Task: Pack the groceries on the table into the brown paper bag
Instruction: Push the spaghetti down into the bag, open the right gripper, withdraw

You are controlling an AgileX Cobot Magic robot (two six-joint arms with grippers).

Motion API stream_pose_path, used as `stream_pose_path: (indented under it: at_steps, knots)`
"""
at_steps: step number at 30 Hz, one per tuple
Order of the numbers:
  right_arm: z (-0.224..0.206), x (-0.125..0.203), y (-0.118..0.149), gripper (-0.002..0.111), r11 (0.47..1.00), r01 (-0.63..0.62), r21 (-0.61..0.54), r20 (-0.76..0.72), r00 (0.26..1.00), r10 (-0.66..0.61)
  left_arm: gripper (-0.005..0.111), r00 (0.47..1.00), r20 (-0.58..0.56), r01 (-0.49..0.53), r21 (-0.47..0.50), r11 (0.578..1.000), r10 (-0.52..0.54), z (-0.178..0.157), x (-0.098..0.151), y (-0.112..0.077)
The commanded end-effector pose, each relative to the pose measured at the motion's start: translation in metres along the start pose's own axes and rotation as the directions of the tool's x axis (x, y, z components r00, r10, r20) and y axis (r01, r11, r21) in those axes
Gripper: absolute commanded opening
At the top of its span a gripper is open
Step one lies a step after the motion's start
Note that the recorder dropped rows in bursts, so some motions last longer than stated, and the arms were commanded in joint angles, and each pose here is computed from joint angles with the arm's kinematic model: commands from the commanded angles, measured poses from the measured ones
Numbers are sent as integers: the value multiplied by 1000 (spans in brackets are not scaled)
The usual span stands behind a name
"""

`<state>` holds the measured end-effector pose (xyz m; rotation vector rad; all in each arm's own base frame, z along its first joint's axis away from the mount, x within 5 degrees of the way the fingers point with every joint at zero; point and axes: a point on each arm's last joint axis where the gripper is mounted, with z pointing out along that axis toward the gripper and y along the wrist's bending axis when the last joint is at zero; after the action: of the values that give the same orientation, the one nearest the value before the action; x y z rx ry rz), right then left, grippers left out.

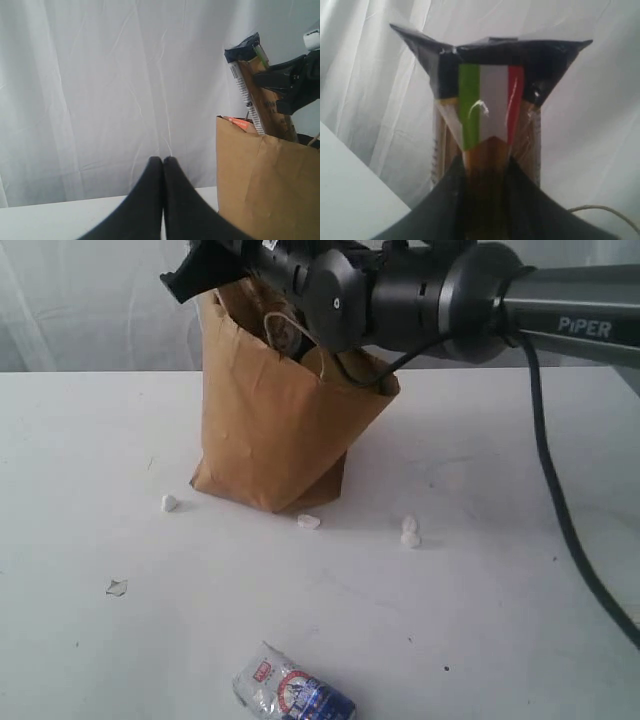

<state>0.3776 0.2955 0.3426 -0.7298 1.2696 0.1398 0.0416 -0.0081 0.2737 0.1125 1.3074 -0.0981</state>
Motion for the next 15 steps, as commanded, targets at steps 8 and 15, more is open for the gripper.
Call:
stream_pose_path:
  at_steps: [8,15]
  knots:
    - [-1,-6,-8,0,996,-89,5,4,996,89,0,1000,1,-15,16,1000,15,-1,2,-1]
    - [-2,-1,-4,19,996,-90,-26,-49,995,89,0,1000,1,-15,16,1000,15,-1,2,-1]
